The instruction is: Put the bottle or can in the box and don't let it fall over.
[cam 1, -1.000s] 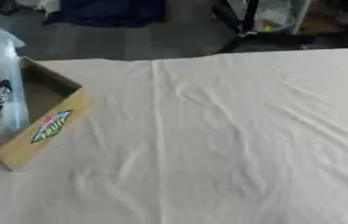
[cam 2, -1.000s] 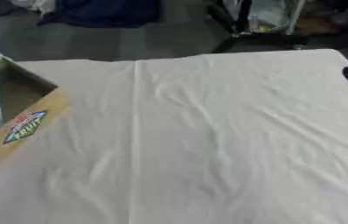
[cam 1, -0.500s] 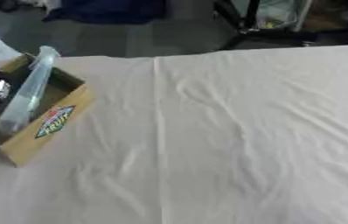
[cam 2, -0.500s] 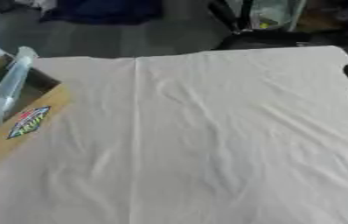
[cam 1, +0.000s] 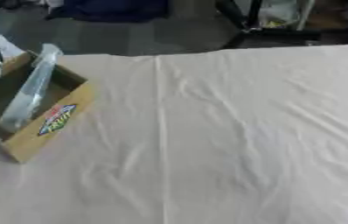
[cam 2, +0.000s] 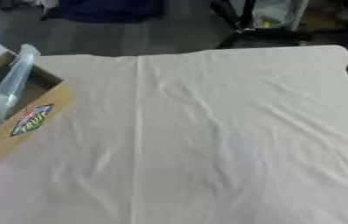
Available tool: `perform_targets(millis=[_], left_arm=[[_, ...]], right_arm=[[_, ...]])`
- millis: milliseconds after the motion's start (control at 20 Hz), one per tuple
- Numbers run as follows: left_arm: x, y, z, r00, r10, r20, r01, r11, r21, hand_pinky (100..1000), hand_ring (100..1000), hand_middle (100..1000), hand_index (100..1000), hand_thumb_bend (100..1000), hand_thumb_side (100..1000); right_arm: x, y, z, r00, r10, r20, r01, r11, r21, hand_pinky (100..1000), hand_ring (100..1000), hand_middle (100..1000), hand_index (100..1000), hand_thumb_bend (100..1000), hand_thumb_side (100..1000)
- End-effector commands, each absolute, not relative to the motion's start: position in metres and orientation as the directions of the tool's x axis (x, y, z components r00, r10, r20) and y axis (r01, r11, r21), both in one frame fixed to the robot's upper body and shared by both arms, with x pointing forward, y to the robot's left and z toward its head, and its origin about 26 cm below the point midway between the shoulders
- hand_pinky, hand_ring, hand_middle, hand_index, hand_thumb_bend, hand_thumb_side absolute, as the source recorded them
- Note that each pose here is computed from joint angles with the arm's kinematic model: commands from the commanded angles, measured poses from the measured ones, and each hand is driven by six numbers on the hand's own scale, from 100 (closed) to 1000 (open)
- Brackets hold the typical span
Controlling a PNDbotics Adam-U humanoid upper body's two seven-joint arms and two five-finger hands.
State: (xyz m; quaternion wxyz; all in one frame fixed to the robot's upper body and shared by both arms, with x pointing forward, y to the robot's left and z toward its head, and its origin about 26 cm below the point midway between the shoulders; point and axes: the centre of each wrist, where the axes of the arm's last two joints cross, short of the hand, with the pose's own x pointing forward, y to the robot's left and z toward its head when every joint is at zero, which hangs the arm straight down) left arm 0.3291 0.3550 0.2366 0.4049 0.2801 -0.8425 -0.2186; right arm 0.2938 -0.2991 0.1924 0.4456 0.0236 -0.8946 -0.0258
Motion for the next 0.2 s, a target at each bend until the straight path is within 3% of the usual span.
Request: perform_targets(millis=[50, 150, 200], left_arm=[[0.315, 0.331, 0.254, -0.669, -0.508, 0.542, -0.212, 0.830, 0.516, 1000, 1000, 1000, 771, 100, 590], [0.313, 0.319, 0.253, -0.708, -0.432, 0.559, -0.155, 0.867, 0.474, 1000, 1000, 1000, 708, 100, 584], [0.312, 0.315, 0.252, -0.715, -0.407, 0.568, -0.139, 0.880, 0.455, 1000, 1000, 1000, 743, 100, 584]], right_arm=[[0.290, -0.302, 0.203, -0.633, -0.040, 0.773, -0.020, 0.999, 0.036, 1000, 1000, 946, 1000, 100, 470], [0.291, -0.301, 0.203, -0.634, -0.043, 0.772, -0.022, 0.999, 0.038, 1000, 1000, 946, 1000, 100, 470], [0.291, -0.301, 0.203, -0.634, -0.044, 0.772, -0.022, 0.999, 0.038, 1000, 1000, 947, 1000, 100, 470]])
